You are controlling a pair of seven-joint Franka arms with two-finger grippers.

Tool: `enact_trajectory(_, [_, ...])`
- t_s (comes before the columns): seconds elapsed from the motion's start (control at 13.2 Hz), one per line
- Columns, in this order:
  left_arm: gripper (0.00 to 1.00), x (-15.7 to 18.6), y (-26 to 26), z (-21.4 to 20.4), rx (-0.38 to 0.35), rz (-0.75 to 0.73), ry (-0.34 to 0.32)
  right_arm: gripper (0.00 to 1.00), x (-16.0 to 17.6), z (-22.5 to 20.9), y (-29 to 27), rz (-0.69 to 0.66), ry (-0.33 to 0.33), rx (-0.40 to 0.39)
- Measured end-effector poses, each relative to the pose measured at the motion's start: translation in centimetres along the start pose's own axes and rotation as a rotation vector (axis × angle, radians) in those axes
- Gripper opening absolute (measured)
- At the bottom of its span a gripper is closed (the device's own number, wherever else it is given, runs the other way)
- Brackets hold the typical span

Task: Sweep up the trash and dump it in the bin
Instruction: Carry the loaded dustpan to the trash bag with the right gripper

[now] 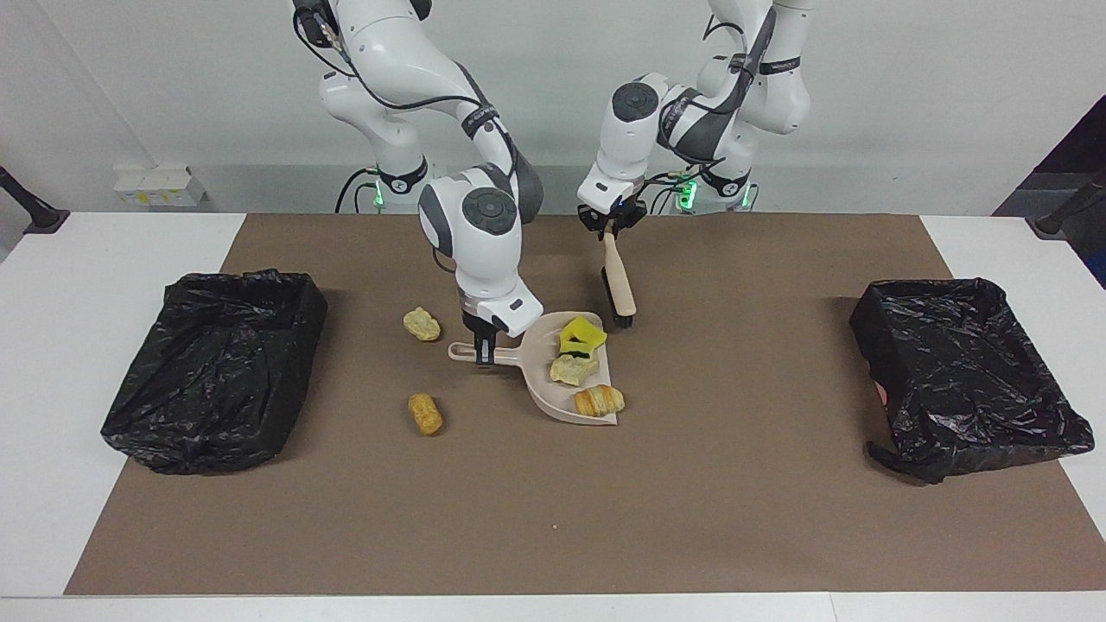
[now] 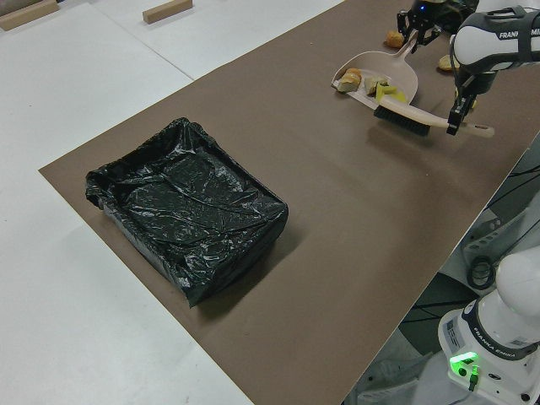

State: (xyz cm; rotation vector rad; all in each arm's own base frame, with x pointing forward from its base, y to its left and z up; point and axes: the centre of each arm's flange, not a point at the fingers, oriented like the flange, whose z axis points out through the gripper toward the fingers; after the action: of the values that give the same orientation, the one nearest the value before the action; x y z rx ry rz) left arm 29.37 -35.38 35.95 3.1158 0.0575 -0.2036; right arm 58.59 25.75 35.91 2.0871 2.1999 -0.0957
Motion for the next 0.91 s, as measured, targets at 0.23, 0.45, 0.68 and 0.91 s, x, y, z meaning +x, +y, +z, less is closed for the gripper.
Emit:
enact_trajectory(0.23, [0.26, -0.3, -0.2, 1.4, 0.003, 0.003, 0.002, 0.32, -0.2, -0.1, 0.2, 0.005, 0.003, -0.005])
enact_trajectory(0.45, [0.26, -0.2, -0.2, 1.4, -0.006, 0.002, 0.011, 0.32, -1.8, -0.7, 0.9, 0.036, 0.017, -0.022])
enact_trajectory(0.68, [0.42, 0.0, -0.4, 2.2, -0.009, -0.009, 0.015, 0.32, -3.8, -2.8, 1.3, 0.05, 0.053, -0.041])
enact_trajectory(0.91, [0.81, 0.8, -0.7, 2.3, -0.011, -0.029, 0.013, 0.32, -8.8, -3.8, 2.4, 0.027, 0.114, -0.037])
